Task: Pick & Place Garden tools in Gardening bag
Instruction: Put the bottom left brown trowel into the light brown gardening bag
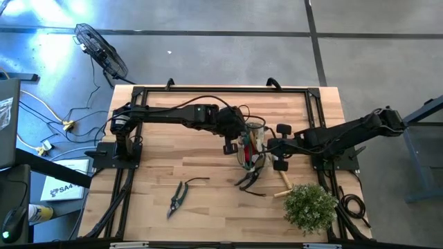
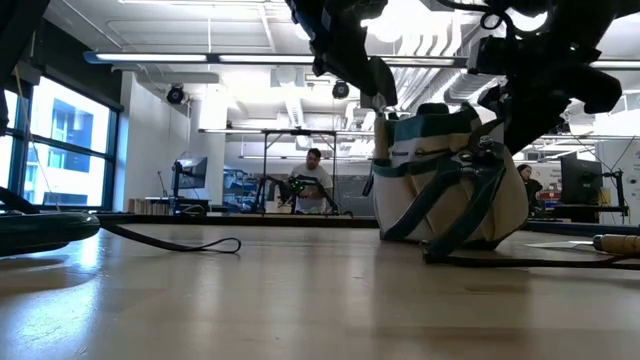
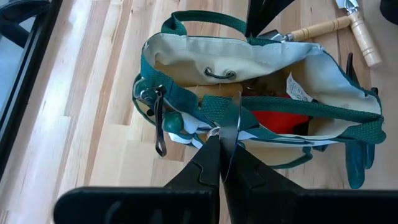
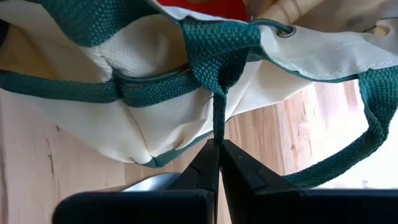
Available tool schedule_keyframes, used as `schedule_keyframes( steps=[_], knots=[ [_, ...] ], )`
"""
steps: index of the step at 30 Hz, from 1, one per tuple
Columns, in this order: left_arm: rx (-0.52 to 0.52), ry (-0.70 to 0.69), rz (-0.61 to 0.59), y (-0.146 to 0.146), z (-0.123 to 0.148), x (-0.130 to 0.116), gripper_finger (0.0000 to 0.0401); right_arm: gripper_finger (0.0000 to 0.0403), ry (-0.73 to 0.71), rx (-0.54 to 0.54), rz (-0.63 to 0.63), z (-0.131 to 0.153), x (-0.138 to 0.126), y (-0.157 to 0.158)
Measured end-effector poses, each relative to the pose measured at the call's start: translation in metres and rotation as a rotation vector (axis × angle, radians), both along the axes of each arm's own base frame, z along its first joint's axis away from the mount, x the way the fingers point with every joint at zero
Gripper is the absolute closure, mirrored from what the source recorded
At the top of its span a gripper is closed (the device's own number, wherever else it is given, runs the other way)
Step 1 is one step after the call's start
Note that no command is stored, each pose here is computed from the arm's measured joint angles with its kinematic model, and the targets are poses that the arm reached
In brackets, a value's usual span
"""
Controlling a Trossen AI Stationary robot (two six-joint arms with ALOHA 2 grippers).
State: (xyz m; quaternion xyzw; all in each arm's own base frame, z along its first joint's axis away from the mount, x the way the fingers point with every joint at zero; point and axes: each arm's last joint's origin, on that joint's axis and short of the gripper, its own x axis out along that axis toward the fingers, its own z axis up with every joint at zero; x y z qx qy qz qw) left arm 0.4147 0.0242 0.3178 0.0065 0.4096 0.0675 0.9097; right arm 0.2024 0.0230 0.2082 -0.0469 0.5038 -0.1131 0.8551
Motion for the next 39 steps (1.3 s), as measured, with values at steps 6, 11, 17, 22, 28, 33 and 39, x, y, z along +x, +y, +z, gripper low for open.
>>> schedule_keyframes(
  steps=[6, 11, 17, 22, 28, 33, 39],
  knots=[
    [-0.003, -0.014, -0.003, 0.000, 0.001, 0.001, 0.0401, 0.0400, 0.000, 0.002, 0.001, 0.000, 0.000, 0.000],
    [-0.003, -0.014, -0.003, 0.000, 0.001, 0.001, 0.0401, 0.0400, 0.001, 0.004, 0.002, 0.000, 0.000, 0.000],
    [-0.004, -0.003, -0.003, 0.000, -0.005, 0.004, 0.0401, 0.0400, 0.000, 0.005, 0.002, 0.000, 0.000, 0.000],
    [-0.001, 0.014, -0.005, 0.000, -0.012, 0.008, 0.0401, 0.0400, 0.000, 0.005, 0.003, 0.000, 0.000, 0.000],
    [0.000, 0.021, -0.012, 0.000, -0.013, 0.008, 0.0394, 0.0400, 0.001, 0.006, 0.003, 0.000, 0.000, 0.000],
    [-0.002, 0.024, -0.011, 0.000, -0.014, 0.008, 0.0379, 0.0400, 0.001, 0.006, 0.003, 0.000, 0.000, 0.000],
    [-0.007, 0.024, -0.004, 0.000, -0.014, 0.008, 0.0331, 0.0400, 0.001, 0.006, 0.003, 0.000, 0.000, 0.000]
  ],
)
